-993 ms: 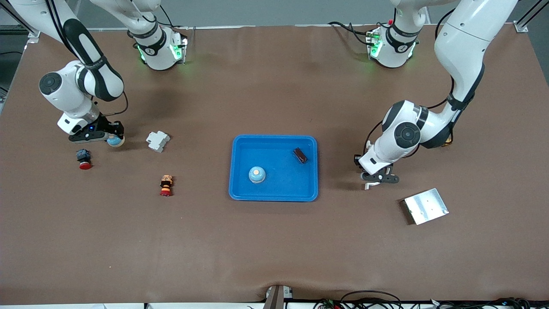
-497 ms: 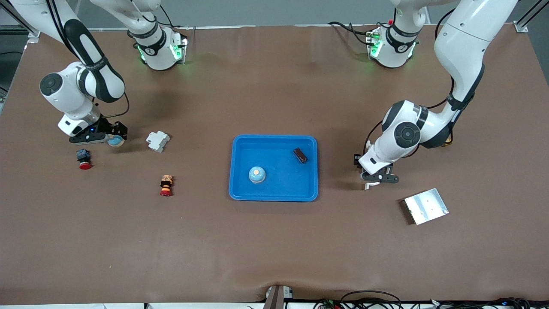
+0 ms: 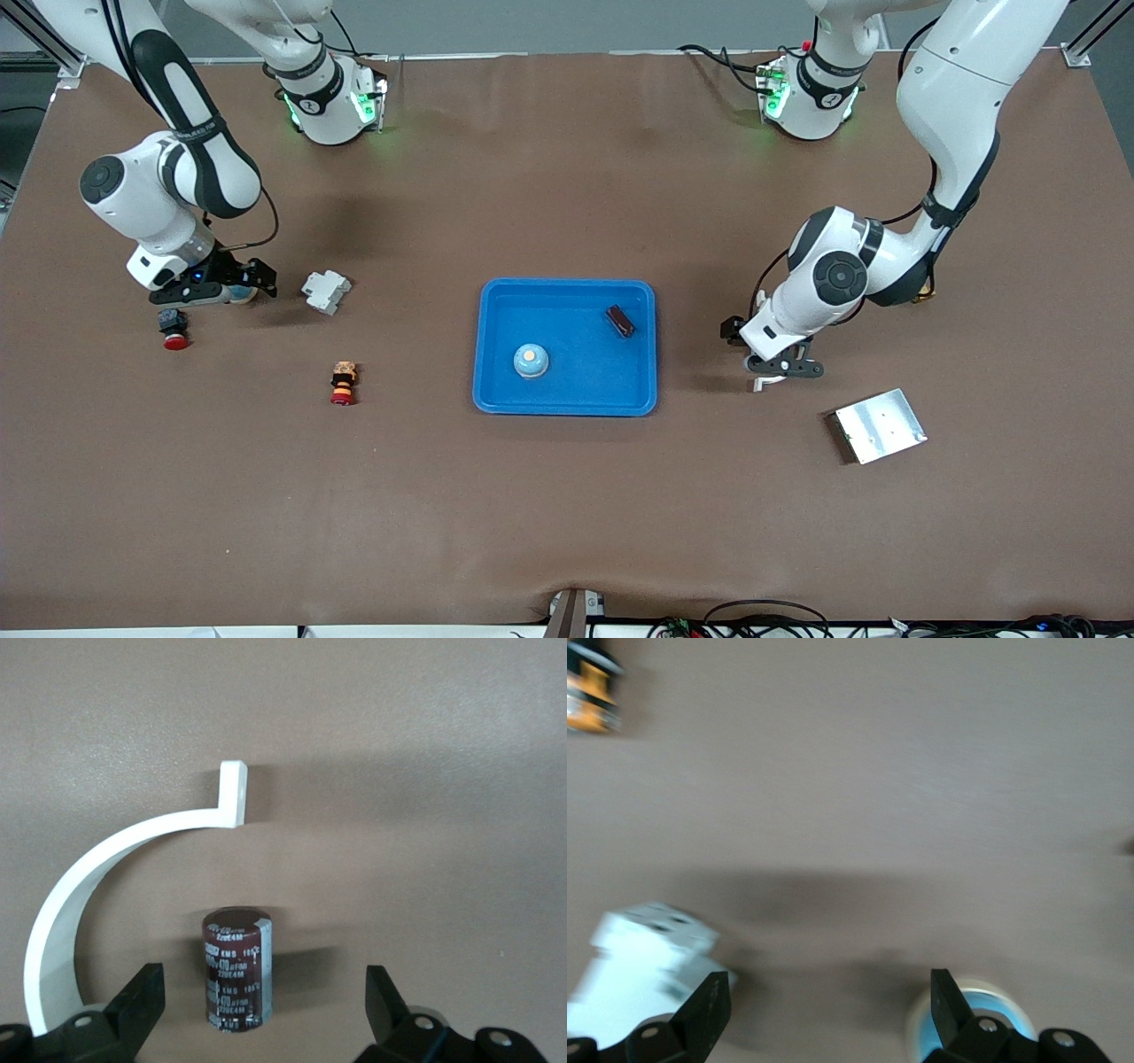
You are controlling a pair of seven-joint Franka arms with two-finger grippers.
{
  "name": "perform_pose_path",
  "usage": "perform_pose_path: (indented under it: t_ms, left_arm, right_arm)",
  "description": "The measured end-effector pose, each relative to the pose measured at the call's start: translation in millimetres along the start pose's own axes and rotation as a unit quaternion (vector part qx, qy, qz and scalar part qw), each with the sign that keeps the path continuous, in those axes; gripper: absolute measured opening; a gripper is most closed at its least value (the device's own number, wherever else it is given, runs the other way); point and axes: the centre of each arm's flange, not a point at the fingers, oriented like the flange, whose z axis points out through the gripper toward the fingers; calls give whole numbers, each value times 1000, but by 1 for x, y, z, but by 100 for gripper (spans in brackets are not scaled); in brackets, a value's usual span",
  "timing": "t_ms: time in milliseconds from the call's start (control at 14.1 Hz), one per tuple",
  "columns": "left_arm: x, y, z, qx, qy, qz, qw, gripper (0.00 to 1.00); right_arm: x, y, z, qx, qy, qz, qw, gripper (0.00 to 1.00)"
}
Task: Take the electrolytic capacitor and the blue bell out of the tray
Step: 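Set the bell down with the right gripper while the left gripper releases capacitor, then reach the right gripper to the bell while the left gripper reaches capacitor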
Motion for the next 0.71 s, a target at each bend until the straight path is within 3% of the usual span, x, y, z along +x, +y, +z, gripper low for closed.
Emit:
perform_pose_path:
  t_ms: [284, 710]
  left_arm:
    - [10, 15, -18, 2, -2, -34, 999, 100]
    - [27, 44, -55, 6, -4, -149, 989, 100]
  right_arm:
    - [19, -41, -15, 28, 9, 31, 999, 100]
    - [29, -172, -25, 46, 8, 107, 993, 100]
